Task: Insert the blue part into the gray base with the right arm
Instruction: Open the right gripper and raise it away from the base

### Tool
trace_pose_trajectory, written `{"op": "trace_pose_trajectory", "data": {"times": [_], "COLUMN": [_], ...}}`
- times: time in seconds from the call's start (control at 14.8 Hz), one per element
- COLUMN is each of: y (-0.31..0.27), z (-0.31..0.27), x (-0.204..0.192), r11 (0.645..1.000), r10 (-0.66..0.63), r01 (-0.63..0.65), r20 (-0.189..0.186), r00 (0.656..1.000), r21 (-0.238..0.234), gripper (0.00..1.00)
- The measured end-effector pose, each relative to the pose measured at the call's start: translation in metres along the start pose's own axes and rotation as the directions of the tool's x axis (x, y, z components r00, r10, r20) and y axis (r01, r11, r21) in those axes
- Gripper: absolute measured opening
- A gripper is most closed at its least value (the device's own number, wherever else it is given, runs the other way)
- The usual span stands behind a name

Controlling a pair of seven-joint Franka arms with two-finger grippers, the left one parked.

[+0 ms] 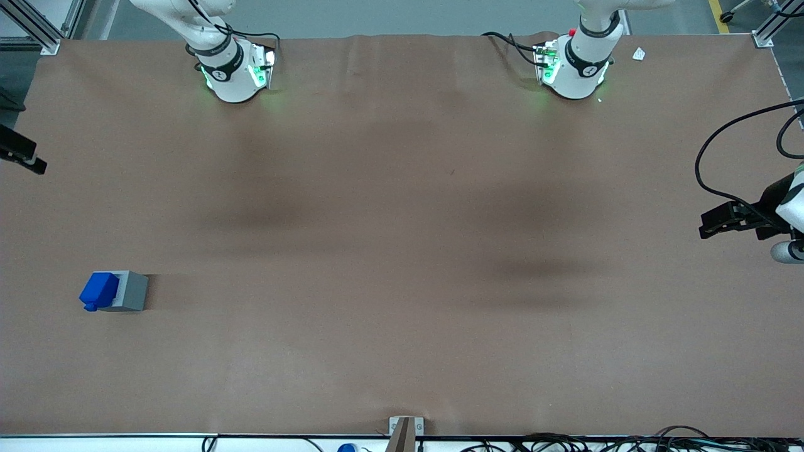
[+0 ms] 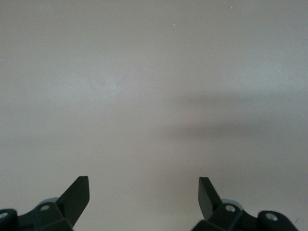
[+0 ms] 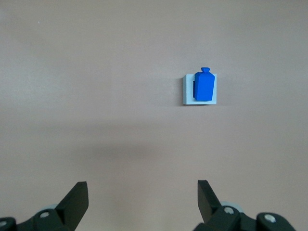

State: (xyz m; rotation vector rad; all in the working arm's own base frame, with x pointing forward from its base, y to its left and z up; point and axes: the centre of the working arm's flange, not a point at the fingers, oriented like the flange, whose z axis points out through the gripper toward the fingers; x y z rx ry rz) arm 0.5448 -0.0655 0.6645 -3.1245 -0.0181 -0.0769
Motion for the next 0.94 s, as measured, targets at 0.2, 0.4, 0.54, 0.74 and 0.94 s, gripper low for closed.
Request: {"op": "trace_pose_trajectory", "data": {"times": [0.2,0.4,0.54,0.74,0.94], "y": [-0.017,-0.028,-0.028,-0.025,-0.023], "z": [0.006,0.008,0.009,0.009,0.004], "x": [-0.021,-0.028,-0.029,-0.029,-0.029], "r11": [0.999,0.999,0.999,0.999,0.999], "r10": [0.036,0.038,0.039,0.044,0.049], "r01": [-0.036,-0.038,-0.039,-0.044,-0.049], "r20": [0.002,0.007,0.009,0.012,-0.003], "r00": [0.999,0.999,0.999,0.999,0.999], "r21": [0.005,0.007,0.007,0.007,0.007], "gripper": [1.0,1.0,1.0,1.0,1.0]}}
